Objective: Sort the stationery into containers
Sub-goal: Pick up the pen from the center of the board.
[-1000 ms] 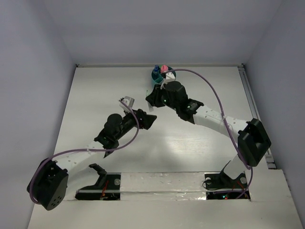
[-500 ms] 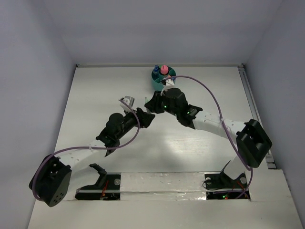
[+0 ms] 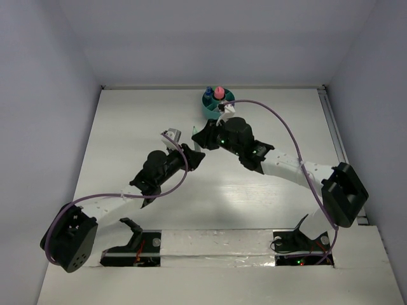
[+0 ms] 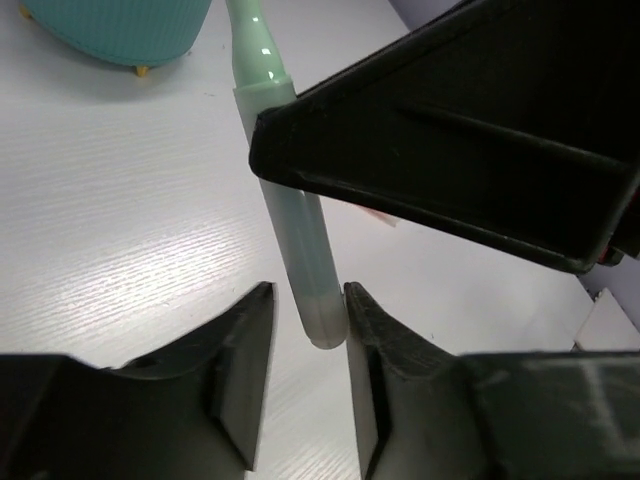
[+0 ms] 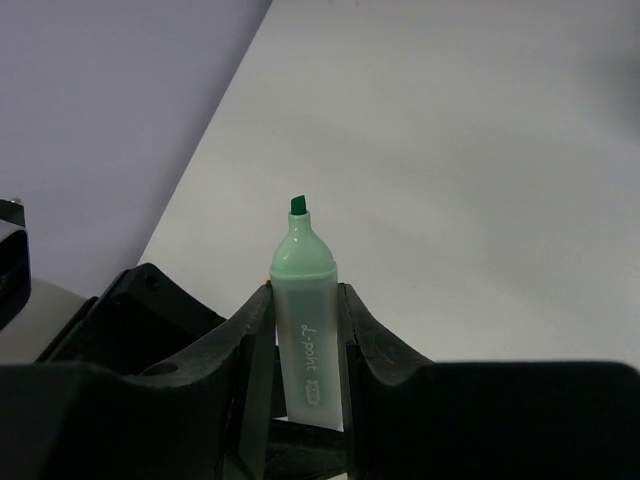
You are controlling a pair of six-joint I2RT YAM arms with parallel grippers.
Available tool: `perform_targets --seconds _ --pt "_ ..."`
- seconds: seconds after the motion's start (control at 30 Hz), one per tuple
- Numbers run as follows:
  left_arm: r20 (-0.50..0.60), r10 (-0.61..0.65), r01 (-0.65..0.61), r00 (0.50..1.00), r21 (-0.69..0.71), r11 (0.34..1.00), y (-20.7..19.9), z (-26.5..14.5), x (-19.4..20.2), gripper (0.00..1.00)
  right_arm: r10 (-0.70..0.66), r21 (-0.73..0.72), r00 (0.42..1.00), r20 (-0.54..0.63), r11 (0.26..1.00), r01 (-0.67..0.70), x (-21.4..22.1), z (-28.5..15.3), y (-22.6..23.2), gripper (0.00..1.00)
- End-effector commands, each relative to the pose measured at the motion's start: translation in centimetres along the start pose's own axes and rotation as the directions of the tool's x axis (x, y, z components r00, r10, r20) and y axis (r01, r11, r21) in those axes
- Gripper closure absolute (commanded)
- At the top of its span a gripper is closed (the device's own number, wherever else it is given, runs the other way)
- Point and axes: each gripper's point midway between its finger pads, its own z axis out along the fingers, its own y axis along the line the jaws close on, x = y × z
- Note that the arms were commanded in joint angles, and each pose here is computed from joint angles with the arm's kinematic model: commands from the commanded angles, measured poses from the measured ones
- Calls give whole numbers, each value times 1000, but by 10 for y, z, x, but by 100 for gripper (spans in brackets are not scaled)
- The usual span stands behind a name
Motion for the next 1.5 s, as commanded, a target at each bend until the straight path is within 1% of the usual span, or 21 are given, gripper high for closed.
perform_targets --seconds 0.0,0.1,0.3,0.37,0.4,0.5,0.53,0.57,0.63,0.8,0.9,0.93,0.97,1.03,1.13,1.2,1.23,1.3,1.33,1.43,1.47 --pt "79 11 -12 997 9 1000 -7 3 -26 68 7 -83 999 48 997 -3 -13 -8 27 100" --pt "84 13 -14 996 13 1000 -8 3 -26 65 10 -76 999 43 997 -6 -10 -7 24 100" --pt "90 16 -18 996 18 1000 -9 2 -28 66 9 -80 999 33 997 -6 -8 -7 24 100" --pt "95 16 -18 995 11 1000 -8 1 -29 69 8 -88 1000 21 996 -7 -3 -7 27 100" --pt "98 18 -19 995 9 1000 -8 1 -29 72 10 -84 1000 18 996 -8 -2 -6 26 100" --pt "107 21 -21 994 0 1000 -6 0 -31 83 16 -72 1000 7 997 -15 3 -3 22 100" --pt "111 24 -24 994 -4 1000 -6 -1 -32 89 17 -70 1000 1 997 -17 5 -3 21 100" --pt "113 27 -26 993 -10 1000 -5 -1 -33 91 18 -65 1000 1 998 -17 6 -2 20 100" --pt "113 30 -29 993 -15 999 -4 -1 -33 92 16 -53 1000 1 998 -16 7 -1 17 100" --pt "130 40 -36 991 -33 999 -2 -5 -37 91 21 -34 1000 -18 999 -22 14 -2 11 100" --pt "139 43 -38 989 -38 999 -2 -7 -40 84 24 -31 999 -22 999 -25 16 -2 10 100" --pt "138 45 -40 989 -39 998 -2 -7 -40 78 26 -31 999 -22 999 -26 16 -3 10 100" --pt "139 47 -42 989 -39 998 -2 -7 -40 75 26 -31 999 -25 999 -26 18 -3 9 100" --pt "141 51 -46 989 -39 998 -2 -8 -41 71 30 -39 999 -32 999 -31 18 -3 11 100" --pt "146 57 -52 988 -40 998 -2 -9 -42 71 36 -41 998 -54 998 -38 22 -2 12 100" --pt "147 61 -56 987 -33 998 -3 -10 -42 77 45 -47 998 -53 998 -48 22 -2 13 100" --pt "151 59 -56 987 -29 998 -5 -10 -43 83 46 -52 998 -52 997 -49 22 -3 14 100" --pt "150 58 -55 987 -26 998 -5 -11 -43 84 52 -64 998 -44 996 -55 20 -4 16 100" --pt "146 58 -56 988 -18 998 -6 -10 -42 83 53 -67 998 -43 996 -56 20 -4 17 100" --pt "111 53 -55 992 19 998 -12 -6 -35 73 55 -81 998 -27 995 -57 15 -4 21 100" --pt "99 54 -58 994 34 998 -14 -5 -33 72 55 -84 998 -21 995 -56 13 -4 22 100"
